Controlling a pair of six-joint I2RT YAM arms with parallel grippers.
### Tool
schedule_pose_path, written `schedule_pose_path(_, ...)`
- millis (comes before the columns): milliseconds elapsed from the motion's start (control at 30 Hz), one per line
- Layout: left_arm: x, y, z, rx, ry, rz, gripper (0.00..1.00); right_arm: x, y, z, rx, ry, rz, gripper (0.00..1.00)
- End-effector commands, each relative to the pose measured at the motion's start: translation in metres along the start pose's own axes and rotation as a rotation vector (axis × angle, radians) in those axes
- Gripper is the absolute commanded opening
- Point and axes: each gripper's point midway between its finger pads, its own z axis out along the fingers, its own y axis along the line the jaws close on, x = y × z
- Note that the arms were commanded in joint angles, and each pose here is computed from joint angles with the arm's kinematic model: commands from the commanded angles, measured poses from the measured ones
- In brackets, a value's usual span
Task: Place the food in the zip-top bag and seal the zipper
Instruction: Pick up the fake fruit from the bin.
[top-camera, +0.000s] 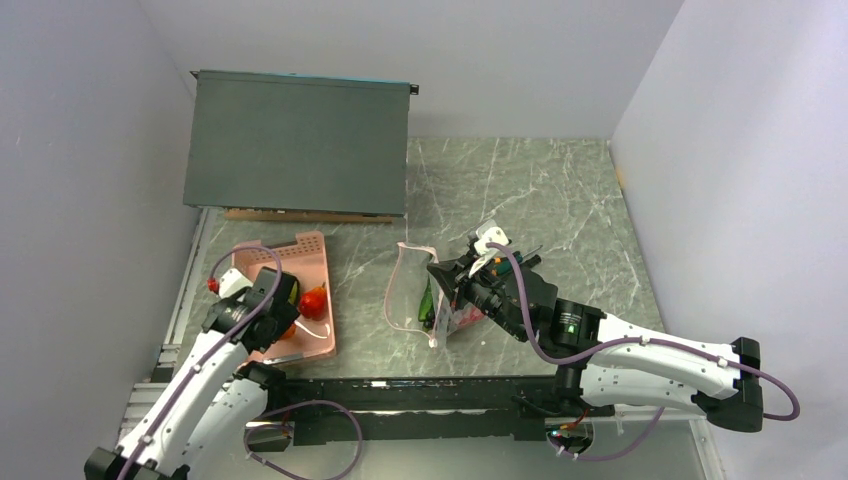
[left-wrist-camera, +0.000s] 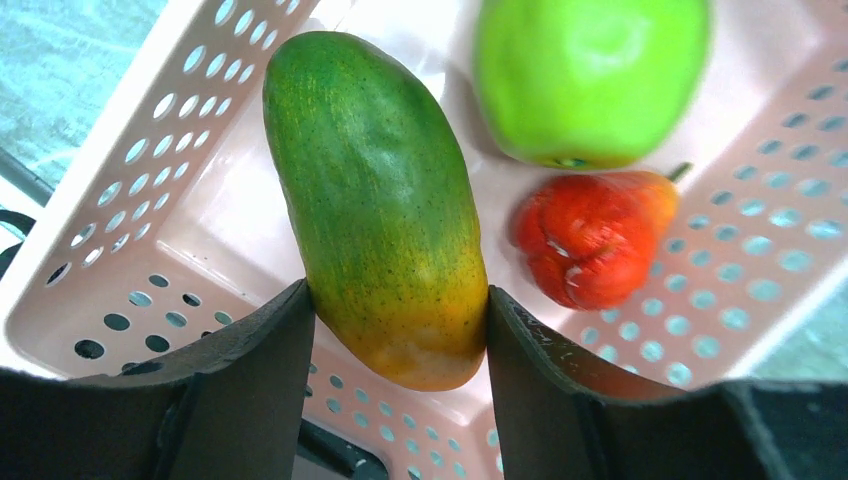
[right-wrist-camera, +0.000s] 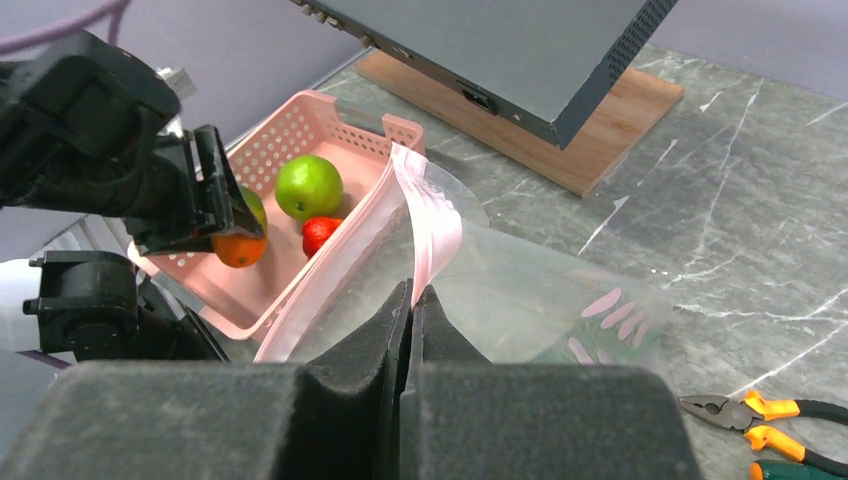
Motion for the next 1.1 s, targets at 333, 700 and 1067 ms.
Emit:
schedule_pose_path(333,-0.036,-0.044,-0.108,0.444,-0.002,0.064,0.17,-0.024,0.005,-0.001,-0.012,-0.069,0.033,0.00)
schedule_pose_path(700,-0.038,-0.102,-0.219,1.025,0.028,0.216,0.19,-0.024,0.006,-0.001,-0.017,-0.067,0.035,0.00)
schedule_pose_path(1067,0.002,-0.149,-0.306,1.588,0.257,0.421,0.10,-0.023,0.006,0.001,-0.012,-0.064,0.032,0.00)
